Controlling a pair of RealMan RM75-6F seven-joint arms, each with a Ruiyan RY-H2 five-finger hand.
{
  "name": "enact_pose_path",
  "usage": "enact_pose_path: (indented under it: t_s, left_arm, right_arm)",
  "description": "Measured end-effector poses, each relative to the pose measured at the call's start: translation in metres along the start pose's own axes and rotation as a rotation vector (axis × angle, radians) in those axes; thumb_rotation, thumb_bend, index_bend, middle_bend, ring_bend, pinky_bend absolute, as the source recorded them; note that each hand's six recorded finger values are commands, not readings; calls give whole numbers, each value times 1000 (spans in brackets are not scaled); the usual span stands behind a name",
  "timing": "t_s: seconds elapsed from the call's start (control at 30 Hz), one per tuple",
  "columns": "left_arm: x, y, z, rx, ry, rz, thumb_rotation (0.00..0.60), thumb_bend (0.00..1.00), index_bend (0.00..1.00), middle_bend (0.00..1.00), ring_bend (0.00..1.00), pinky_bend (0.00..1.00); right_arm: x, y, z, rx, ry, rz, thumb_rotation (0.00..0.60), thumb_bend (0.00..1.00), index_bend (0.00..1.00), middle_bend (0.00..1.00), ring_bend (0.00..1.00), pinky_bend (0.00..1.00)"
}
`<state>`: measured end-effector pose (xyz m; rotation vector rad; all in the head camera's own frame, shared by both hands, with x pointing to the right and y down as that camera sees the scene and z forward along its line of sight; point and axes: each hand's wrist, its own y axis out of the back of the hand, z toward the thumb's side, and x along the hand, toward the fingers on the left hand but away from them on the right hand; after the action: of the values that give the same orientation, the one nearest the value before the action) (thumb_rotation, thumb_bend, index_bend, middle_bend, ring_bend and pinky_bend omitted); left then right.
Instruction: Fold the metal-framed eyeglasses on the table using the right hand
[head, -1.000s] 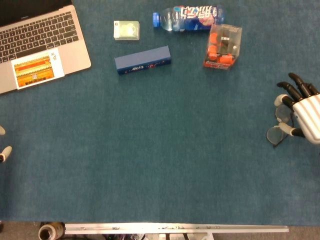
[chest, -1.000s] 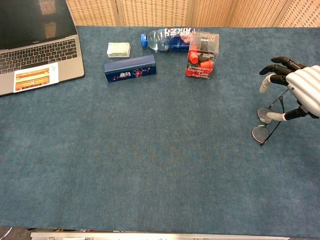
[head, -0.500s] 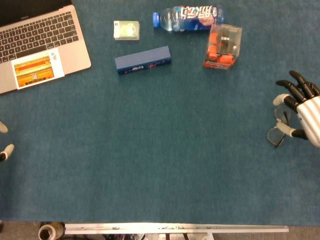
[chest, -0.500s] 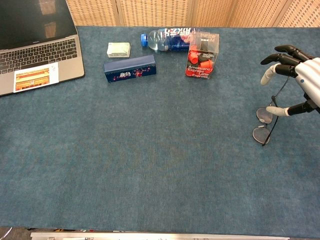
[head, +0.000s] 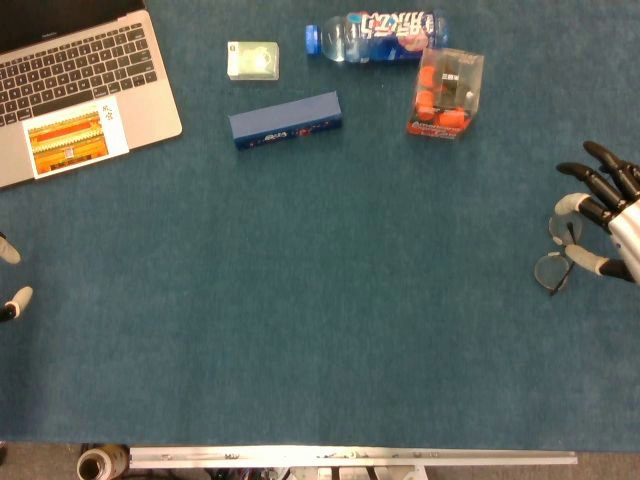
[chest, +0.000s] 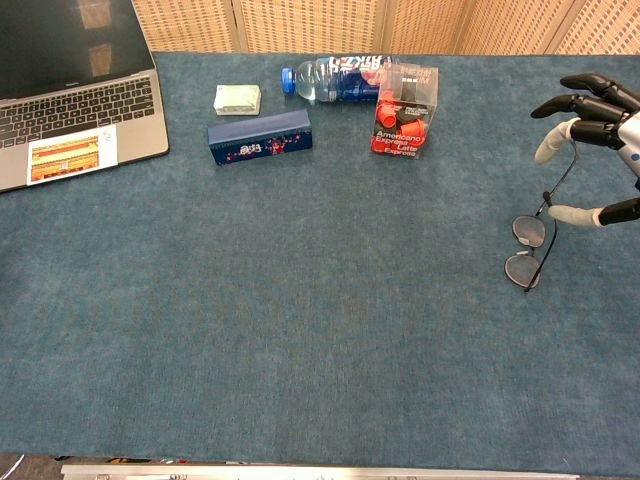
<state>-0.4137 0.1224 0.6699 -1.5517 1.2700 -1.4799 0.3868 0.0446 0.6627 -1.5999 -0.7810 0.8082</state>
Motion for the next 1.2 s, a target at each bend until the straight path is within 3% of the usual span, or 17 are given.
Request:
enact_pose_path:
  t_s: [0.67,1.2]
  left_arm:
    - [1,1,4,18,0,-6,600,159,489,360,237,511]
    - [1,-1,9,18,-4,-12,600,159,489,360,237,511]
  right_arm:
    - [-12,-5,0,13,116,-40,600,75,455,247,87,292]
    - [-4,-5,-3,24,130,-33,600,76,455,247,87,290]
